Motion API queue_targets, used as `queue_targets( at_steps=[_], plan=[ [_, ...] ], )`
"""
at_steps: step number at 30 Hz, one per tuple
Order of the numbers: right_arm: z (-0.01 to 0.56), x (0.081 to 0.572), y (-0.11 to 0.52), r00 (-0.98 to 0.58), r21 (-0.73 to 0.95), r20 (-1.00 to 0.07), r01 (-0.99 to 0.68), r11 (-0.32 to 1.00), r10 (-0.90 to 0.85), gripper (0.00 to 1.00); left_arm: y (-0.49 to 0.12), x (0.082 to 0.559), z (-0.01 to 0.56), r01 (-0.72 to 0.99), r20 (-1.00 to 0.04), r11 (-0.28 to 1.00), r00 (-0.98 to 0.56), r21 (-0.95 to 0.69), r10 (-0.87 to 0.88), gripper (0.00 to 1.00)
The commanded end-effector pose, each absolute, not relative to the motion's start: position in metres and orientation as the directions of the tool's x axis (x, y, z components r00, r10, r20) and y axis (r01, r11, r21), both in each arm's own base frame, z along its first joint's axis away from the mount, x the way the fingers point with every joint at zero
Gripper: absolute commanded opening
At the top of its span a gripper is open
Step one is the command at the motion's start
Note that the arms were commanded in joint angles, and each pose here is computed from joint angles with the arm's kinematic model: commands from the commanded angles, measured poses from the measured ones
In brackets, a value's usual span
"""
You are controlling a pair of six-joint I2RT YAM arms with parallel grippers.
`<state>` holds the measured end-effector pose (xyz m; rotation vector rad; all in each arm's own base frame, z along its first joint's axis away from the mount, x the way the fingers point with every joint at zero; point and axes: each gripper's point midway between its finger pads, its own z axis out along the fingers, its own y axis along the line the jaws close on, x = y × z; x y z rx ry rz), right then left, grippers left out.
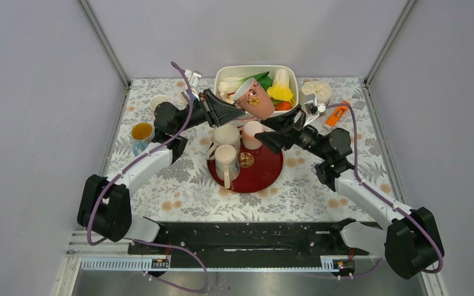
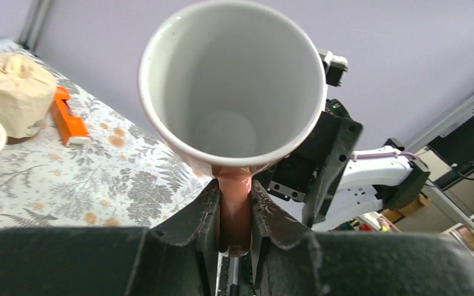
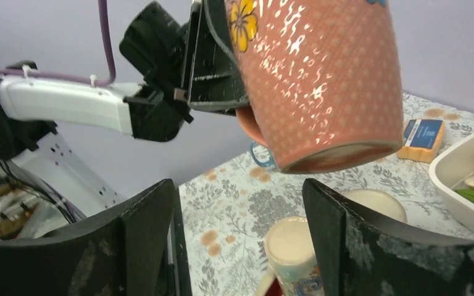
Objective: Turn the mug right side up
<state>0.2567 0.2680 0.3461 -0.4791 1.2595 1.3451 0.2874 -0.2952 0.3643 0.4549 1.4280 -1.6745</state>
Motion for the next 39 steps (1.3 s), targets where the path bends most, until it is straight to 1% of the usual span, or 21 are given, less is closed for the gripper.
queue_targets(
  at_steps=[1,6,9,10,15,19,22,25,28,32,39],
  plan=[
    [0.339,0.243,0.263,-0.104,0.19,-0.946,-0.946,0.264,0.308,0.87,-0.285,0.274,0.412,0.901,-0.835,0.063,-0.371,-0.43,-0.407,0.0],
    [0.329,0.24,0.259,-0.084,0.148,-0.967,-0.953,0.264,0.239,0.92,-0.282,0.277,0.409,0.92,-0.88,0.119,-0.311,-0.374,-0.359,0.0],
    [0.329,0.234,0.254,-0.048,0.098,-0.982,-0.957,0.271,0.185,0.97,-0.273,0.284,0.405,0.925,-0.914,0.197,-0.254,-0.326,-0.317,0.0],
    [0.327,0.234,0.251,-0.038,0.084,-0.986,-0.954,0.289,0.162,0.99,-0.268,0.288,0.405,0.924,-0.924,0.229,-0.231,-0.306,-0.304,0.0],
    [0.321,0.24,0.227,0.073,-0.05,-0.997,-0.897,0.439,0.036,0.99,-0.228,0.305,0.4,0.889,-0.964,0.404,-0.127,-0.215,-0.233,0.0],
    [0.312,0.247,0.206,0.128,-0.133,-0.991,-0.832,0.538,-0.048,0.99,-0.186,0.32,0.386,0.819,-0.983,0.55,-0.089,-0.163,-0.159,0.0],
    [0.307,0.25,0.195,0.147,-0.158,-0.987,-0.791,0.592,-0.068,0.99,-0.149,0.33,0.369,0.742,-0.995,0.663,-0.057,-0.101,-0.088,0.0],
    [0.307,0.252,0.191,0.167,-0.17,-0.984,-0.77,0.616,-0.063,1.0,-0.116,0.335,0.341,0.647,-0.999,0.763,-0.019,0.017,0.038,0.0],
    [0.306,0.254,0.19,0.173,-0.171,-0.983,-0.764,0.622,-0.058,1.0,-0.096,0.338,0.313,0.582,-0.992,0.808,-0.015,0.094,0.126,0.0],
    [0.297,0.255,0.191,0.155,-0.157,-0.986,-0.769,0.62,-0.056,1.0,-0.075,0.342,0.284,0.555,-0.988,0.827,-0.053,0.089,0.142,0.0],
    [0.287,0.253,0.188,0.176,-0.175,-0.983,-0.769,0.615,-0.061,0.99,-0.049,0.359,0.234,0.502,-0.976,0.859,-0.117,0.1,0.182,0.0]
  ],
)
